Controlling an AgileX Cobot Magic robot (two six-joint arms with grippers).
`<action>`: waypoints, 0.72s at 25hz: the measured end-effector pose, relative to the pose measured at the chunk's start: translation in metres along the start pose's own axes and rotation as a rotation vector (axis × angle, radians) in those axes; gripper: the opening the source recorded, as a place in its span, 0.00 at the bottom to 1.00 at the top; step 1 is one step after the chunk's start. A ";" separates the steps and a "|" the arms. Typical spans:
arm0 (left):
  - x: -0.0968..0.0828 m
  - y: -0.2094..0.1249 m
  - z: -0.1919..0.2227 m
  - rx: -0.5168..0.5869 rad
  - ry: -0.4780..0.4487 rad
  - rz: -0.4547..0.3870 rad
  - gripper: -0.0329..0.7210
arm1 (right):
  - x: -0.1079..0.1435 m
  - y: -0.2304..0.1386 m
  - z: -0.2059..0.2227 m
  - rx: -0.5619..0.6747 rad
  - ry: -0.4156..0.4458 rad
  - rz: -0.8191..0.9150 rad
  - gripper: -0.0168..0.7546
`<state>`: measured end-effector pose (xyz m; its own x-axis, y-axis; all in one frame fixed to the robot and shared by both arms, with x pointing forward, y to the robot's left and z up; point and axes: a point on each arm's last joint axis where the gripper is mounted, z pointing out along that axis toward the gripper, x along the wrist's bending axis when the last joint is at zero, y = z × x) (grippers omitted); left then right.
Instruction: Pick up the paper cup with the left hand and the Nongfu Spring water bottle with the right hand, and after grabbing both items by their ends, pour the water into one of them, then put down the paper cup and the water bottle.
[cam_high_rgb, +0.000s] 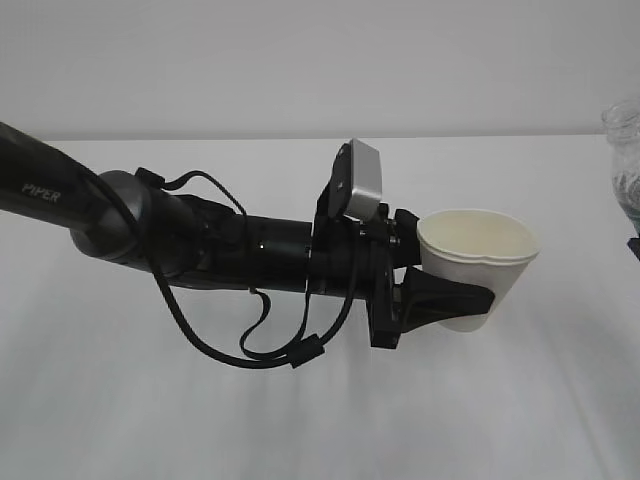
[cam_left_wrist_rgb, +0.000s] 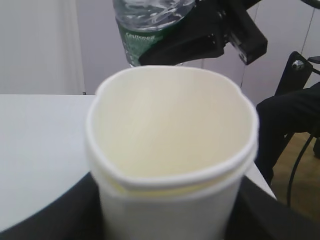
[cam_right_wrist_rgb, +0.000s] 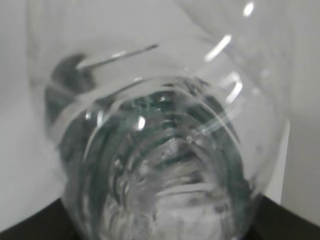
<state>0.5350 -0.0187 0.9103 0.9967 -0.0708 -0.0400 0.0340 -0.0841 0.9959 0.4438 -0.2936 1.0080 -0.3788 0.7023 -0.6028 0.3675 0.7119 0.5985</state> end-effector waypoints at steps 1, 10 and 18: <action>-0.001 0.001 0.002 -0.003 -0.005 0.005 0.61 | 0.000 0.000 0.000 0.000 -0.001 -0.015 0.54; -0.009 0.003 0.012 -0.001 -0.042 0.016 0.61 | 0.000 0.000 0.000 -0.001 -0.005 -0.127 0.54; -0.008 0.004 0.012 -0.009 -0.031 0.009 0.61 | -0.001 0.000 0.000 -0.001 -0.007 -0.200 0.54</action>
<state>0.5258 -0.0306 0.9136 0.9942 -0.1024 -0.0331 0.0255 -0.0739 0.9969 0.4441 -0.2942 1.0083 -0.4380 0.5468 -0.7135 0.2848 0.8372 0.4668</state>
